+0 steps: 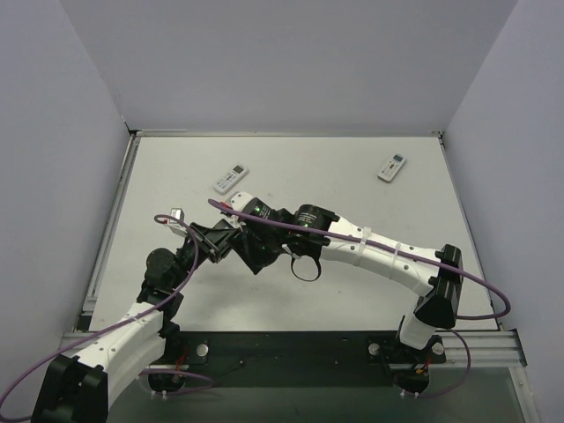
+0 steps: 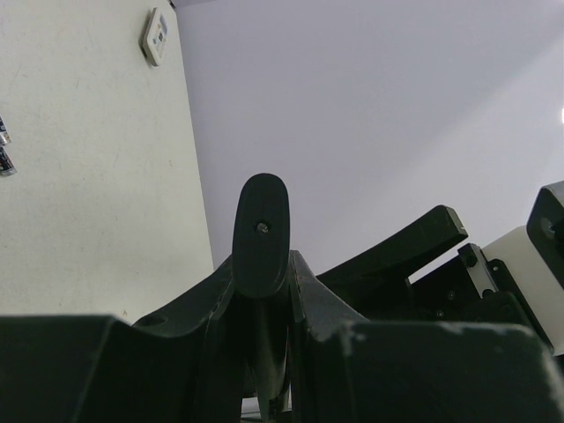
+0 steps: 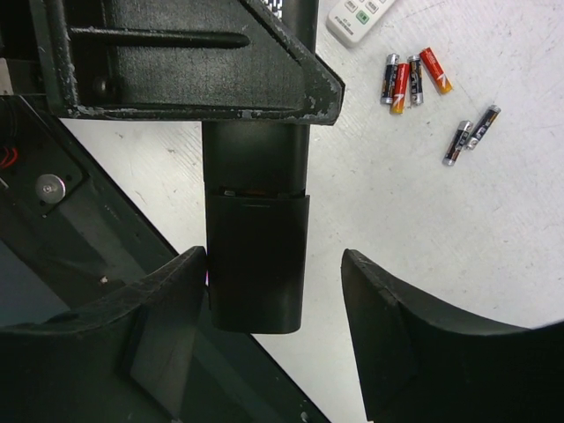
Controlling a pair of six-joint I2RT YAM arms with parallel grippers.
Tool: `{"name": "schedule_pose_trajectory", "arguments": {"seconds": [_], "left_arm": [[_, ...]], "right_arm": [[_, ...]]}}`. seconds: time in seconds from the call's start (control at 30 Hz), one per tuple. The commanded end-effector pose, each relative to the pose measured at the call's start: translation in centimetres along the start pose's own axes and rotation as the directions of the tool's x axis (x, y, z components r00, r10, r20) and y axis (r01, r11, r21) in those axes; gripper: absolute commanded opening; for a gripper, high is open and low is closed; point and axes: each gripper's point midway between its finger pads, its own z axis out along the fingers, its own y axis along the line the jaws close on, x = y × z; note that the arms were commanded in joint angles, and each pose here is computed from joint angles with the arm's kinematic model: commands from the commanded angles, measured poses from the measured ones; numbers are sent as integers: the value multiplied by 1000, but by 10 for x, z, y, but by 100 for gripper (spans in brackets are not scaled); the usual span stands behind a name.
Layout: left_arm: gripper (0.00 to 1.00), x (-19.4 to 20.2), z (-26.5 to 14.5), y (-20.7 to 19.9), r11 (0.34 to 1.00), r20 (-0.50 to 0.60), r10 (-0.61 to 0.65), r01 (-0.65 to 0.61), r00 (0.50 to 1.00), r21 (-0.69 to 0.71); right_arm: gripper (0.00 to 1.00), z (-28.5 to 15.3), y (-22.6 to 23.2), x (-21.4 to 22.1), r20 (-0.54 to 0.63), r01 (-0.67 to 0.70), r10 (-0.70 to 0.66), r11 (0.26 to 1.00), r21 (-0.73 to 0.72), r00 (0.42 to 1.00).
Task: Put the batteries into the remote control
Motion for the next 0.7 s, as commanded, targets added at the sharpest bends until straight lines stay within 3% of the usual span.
{"name": "schedule_pose_trajectory", "arguments": {"seconds": [0.0,0.37,0.67], "left_arm": [[0,-3,1,-19,997,14,51,-52,999,59],[0,-4,1,-23,996,18,71,-72,997,53],[0,-5,1,-23,998,39,65,-66,997,23]], "right_arm": [[55,-6,4,-8,11,7,-7,1000,-11,1000],[36,-4,9,-6,6,33,-33,999,-4,999],[34,0,8,-5,-5,38,-38,998,45,999]]}}
